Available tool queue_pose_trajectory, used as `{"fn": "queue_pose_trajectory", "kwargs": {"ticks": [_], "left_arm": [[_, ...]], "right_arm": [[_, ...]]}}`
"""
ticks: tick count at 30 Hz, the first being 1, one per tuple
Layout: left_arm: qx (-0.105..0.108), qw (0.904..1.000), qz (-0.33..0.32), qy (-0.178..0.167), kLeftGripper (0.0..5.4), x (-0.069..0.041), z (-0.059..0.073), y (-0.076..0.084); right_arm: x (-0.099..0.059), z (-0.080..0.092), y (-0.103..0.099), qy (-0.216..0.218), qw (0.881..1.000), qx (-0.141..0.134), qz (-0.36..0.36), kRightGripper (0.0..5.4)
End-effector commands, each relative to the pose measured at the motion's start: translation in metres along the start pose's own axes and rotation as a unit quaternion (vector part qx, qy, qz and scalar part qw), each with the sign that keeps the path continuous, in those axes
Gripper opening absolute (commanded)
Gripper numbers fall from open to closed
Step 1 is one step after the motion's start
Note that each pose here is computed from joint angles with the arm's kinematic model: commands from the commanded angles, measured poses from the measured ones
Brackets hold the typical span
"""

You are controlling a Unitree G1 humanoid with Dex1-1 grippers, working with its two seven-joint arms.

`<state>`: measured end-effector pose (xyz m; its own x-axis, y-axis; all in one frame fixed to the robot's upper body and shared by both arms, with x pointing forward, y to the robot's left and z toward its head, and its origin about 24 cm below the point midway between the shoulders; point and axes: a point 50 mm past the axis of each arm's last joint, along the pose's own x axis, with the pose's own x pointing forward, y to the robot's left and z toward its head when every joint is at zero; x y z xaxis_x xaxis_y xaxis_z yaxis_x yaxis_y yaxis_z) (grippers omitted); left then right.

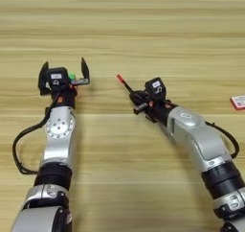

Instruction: Move the objects on the table

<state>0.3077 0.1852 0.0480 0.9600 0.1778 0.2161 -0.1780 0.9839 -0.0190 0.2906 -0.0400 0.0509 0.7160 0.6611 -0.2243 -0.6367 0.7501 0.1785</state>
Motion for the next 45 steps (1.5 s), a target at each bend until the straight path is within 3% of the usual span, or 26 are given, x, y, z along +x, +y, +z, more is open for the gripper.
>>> {"fn": "queue_pose_trajectory", "kwargs": {"ticks": [1,8,15,17,22,34,40,45], "left_arm": [[0.001,1.0,0.007,0.003,5.4,-0.001,-0.001,0.004],[0.0,1.0,0.009,0.003,5.4,-0.002,-0.001,0.005],[0.0,0.9999,0.011,0.003,5.4,-0.002,-0.001,0.006],[0.0,0.9999,0.011,0.002,5.4,-0.002,-0.001,0.006],[-0.001,0.9999,0.011,0.003,5.4,-0.002,-0.001,0.005],[-0.001,0.9999,0.011,0.004,5.4,-0.002,-0.001,0.003],[-0.001,0.9999,0.01,0.004,5.4,-0.002,-0.002,0.002],[0.002,0.9999,0.006,0.013,5.4,-0.002,-0.004,0.001]], "right_arm": [[0.012,0.001,0.012,0.01,1.0,0.005,0.022,0.52],[0.026,-0.011,0.029,0.037,0.997,0.034,0.054,0.52],[0.033,-0.022,0.03,0.059,0.997,0.035,0.048,0.52],[0.034,-0.023,0.03,0.06,0.996,0.034,0.049,0.89],[0.033,-0.023,0.03,0.054,0.997,0.021,0.052,1.58],[0.024,-0.004,0.023,-0.007,0.999,-0.023,0.047,3.08],[0.02,0.001,0.006,-0.03,0.996,-0.086,-0.003,3.85],[0.015,-0.001,-0.01,-0.032,0.994,-0.097,-0.034,4.39]]}}
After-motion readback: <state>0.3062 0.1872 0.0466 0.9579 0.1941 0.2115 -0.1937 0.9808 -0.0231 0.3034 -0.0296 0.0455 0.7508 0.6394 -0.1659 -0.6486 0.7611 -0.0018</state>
